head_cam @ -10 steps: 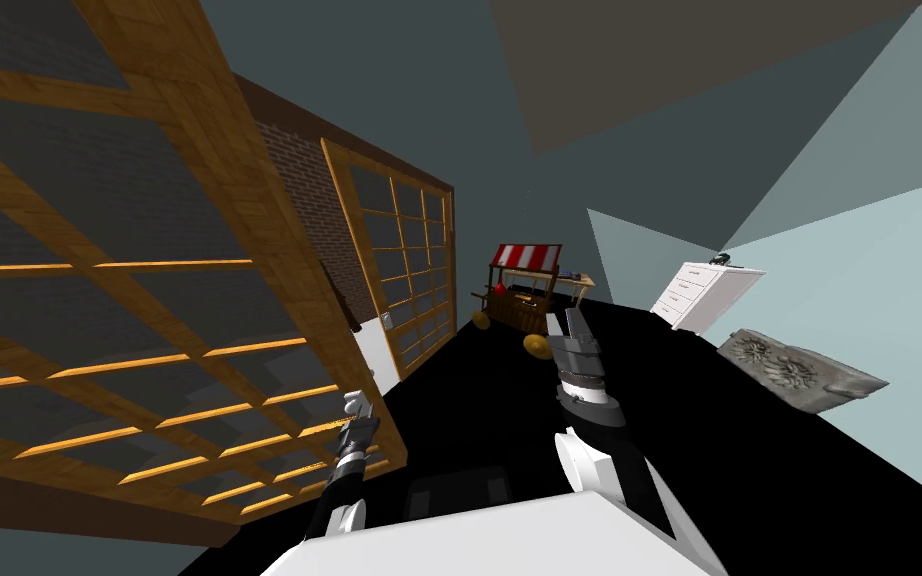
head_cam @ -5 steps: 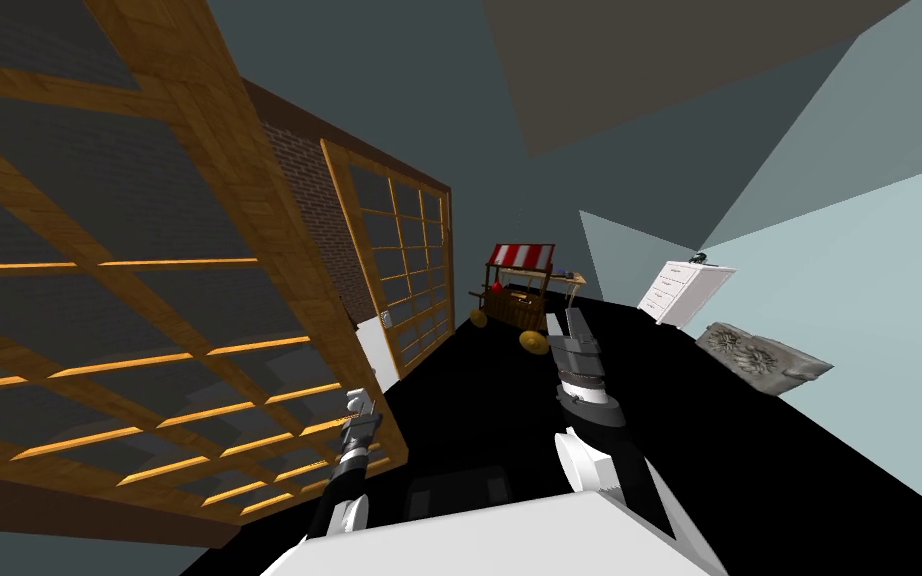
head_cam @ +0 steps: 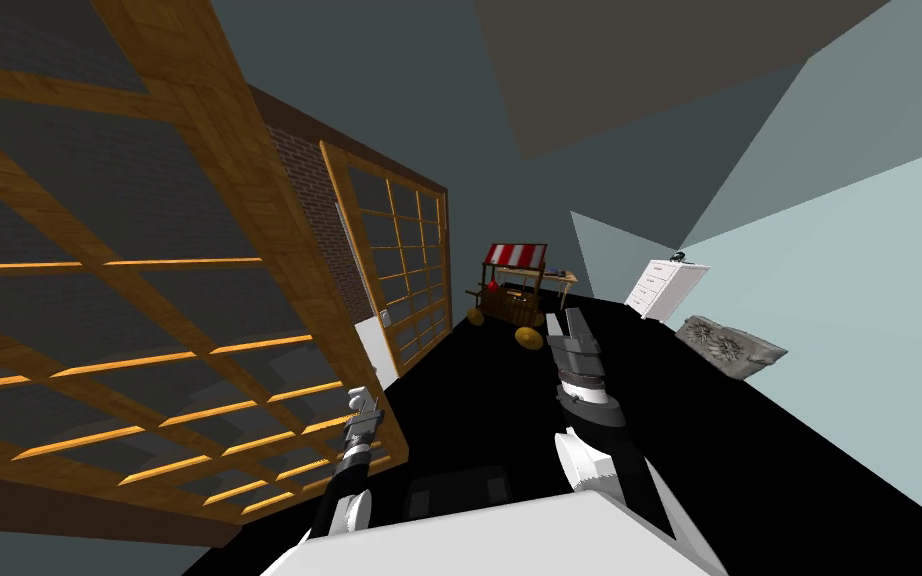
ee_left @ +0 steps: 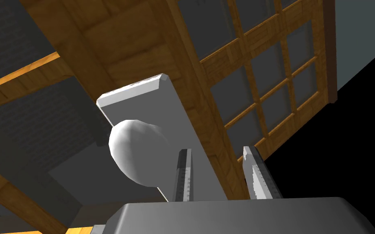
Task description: Pull the door open
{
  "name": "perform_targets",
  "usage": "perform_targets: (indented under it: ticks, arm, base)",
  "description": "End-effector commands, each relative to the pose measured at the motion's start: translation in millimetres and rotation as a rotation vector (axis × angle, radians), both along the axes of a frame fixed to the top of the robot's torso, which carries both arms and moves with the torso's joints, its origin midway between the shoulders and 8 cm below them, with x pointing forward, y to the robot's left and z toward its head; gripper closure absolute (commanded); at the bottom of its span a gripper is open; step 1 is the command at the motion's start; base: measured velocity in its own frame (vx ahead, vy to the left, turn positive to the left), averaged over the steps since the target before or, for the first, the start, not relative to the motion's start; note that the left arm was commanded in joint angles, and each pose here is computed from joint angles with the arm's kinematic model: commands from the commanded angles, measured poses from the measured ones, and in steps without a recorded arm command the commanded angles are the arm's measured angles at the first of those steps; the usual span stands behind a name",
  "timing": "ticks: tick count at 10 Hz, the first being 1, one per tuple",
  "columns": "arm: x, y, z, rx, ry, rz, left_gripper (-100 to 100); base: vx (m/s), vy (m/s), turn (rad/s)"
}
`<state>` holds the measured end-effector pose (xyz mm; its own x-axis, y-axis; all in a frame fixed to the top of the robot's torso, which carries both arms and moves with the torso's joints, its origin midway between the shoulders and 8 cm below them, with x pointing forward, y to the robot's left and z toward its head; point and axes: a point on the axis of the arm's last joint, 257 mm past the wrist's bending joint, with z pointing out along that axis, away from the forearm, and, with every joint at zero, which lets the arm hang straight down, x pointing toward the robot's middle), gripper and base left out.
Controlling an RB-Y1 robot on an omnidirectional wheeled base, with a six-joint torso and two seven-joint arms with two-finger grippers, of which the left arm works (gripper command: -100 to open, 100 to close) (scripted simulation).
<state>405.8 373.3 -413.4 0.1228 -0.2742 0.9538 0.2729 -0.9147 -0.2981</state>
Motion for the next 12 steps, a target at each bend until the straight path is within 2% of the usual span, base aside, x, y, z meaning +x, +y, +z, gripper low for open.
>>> perform_targets:
  ticks: [1,4,9,10,11,12]
  arm:
    - [5.1,7.7,9.1,-0.036,-0.039,0.012,-100]
    - [10.9,2.3,12.0,-0.14,-0.077,0.007,-100]
    - [17.3,-4.0,15.2,-0.265,-0.12,0.0,-100]
    - [14.6,-16.5,5.7,-0.264,-0.094,-0.012,-100]
    - [20.1,-3.6,6.2,-0.275,-0.082,-0.008,-100]
    - [21.5,1.4,7.2,-0.275,-0.081,-0.005,-100]
  base:
    - [-0.058,0.028,-0.04]
    - [-0.096,0.031,-0.08]
    - [-0.094,0.025,-0.048]
    - [-0.037,-0.012,-0.059]
    - [-0.026,-0.011,-0.148]
    - [-0.04,0.006,-0.101]
